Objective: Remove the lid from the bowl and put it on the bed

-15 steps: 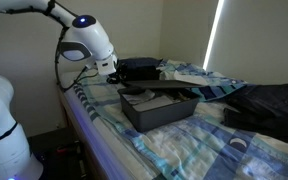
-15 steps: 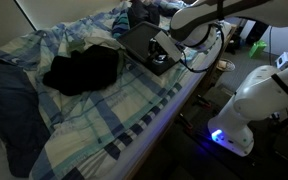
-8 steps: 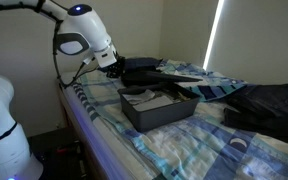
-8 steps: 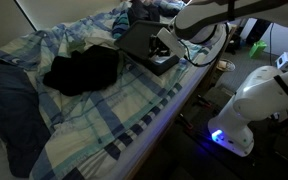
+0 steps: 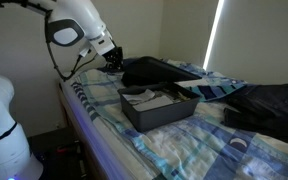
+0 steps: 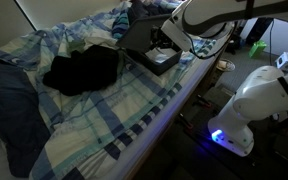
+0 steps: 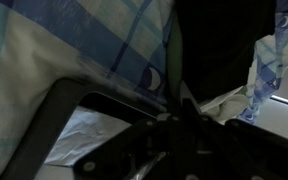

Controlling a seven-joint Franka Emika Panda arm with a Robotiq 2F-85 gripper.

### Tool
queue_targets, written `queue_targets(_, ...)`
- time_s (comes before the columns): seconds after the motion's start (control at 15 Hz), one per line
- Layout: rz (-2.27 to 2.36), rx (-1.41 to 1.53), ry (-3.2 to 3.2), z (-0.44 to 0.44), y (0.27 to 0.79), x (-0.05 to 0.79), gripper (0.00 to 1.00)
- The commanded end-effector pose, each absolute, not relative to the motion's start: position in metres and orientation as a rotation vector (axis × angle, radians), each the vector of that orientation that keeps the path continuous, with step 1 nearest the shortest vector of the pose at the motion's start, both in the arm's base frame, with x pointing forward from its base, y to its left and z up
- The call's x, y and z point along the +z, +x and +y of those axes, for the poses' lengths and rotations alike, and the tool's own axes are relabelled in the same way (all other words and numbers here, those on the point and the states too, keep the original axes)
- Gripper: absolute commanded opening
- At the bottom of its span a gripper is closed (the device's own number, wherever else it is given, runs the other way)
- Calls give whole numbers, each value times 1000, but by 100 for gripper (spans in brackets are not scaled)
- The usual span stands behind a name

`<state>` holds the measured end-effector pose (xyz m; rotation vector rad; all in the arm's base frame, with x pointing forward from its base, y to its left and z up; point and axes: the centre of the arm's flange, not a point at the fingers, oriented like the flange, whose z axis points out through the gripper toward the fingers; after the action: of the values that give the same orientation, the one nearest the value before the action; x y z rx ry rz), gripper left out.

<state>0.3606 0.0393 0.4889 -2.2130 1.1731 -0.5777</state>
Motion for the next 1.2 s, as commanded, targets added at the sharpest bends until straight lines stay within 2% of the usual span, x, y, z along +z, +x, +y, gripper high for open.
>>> queue_targets(0.0,1100,-579,-2263,44,362,507,3)
queue_targets(0.07,1143,-589,-2237,43,361,495,3)
queue_targets(0.13,1138,-591,-2239,44,361,497,9)
queue_targets(0.4,1140,-587,-2241,43,361,495,9)
queue_targets(0.47,1140,-587,-2241,43,361,495,3)
queue_targets(0.6,1150,-602,-2208,45,362,495,1)
queue_targets(1.13,1260,-710,-2061,-3,370,529,2)
